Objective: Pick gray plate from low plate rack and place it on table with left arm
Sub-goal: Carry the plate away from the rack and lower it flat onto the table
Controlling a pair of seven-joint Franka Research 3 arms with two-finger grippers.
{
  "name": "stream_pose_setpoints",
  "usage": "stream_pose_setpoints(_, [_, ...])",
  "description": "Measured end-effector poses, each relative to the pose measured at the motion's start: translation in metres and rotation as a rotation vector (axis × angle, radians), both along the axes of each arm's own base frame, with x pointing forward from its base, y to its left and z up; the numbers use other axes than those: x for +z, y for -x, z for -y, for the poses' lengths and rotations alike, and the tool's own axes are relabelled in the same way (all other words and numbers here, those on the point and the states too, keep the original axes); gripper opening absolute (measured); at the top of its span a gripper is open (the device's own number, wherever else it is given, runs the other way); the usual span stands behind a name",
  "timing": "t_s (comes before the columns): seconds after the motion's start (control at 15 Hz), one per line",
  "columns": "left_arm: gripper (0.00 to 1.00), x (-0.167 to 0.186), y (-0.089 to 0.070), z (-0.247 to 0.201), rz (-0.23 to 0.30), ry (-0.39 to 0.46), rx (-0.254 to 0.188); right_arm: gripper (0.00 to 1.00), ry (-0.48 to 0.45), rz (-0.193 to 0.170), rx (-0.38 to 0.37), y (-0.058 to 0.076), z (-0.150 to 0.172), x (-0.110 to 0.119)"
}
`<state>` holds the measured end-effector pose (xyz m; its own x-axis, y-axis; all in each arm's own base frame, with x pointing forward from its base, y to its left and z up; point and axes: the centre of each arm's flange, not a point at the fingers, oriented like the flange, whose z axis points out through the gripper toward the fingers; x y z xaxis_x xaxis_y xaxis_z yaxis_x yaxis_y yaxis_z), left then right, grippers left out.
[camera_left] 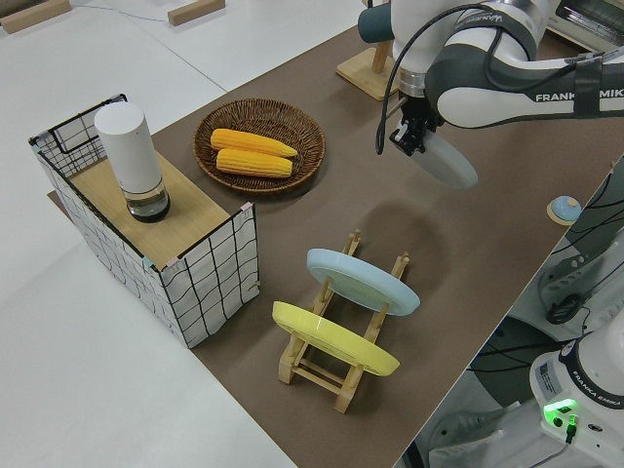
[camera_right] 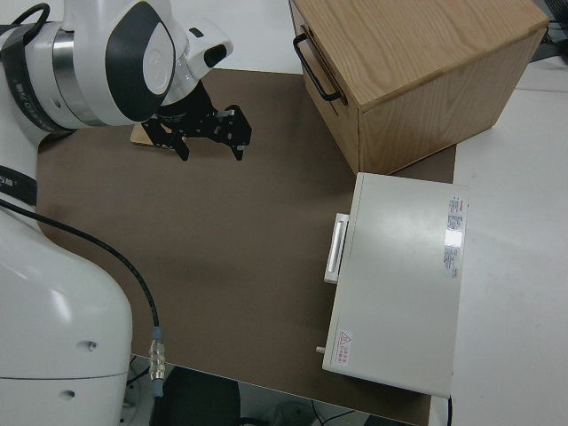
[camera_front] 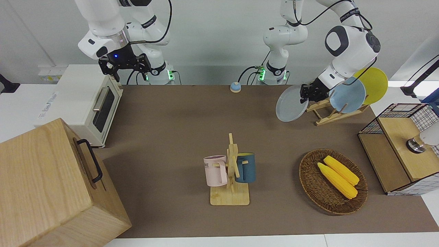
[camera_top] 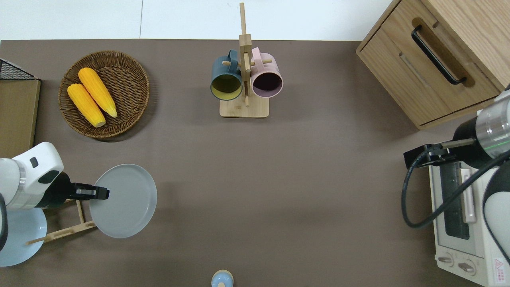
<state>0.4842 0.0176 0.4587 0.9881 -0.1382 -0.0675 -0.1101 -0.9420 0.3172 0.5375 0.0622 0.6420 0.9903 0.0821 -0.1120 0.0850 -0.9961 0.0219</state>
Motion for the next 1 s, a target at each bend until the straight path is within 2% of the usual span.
stream_pose_setpoints(0.2, [0.11,-0.015,0.0,-0.001,-0.007,0.003,-0.001,0.99,0.0,0.0,0.0,0.0,0.0,0.0])
stream_pose_setpoints(0.6, [0.11,-0.057,0.006,0.001,-0.016,0.02,0.027,0.99,0.0,0.0,0.0,0.0,0.0,0.0])
stream_pose_setpoints(0.87, [0.12,-0.077,0.008,0.005,-0.047,0.022,0.025,0.99,0.0,0.0,0.0,0.0,0.0,0.0])
stream_pose_setpoints(1.0, [0.13,-0.081,0.008,0.006,-0.044,0.045,0.006,0.99,0.0,0.0,0.0,0.0,0.0,0.0])
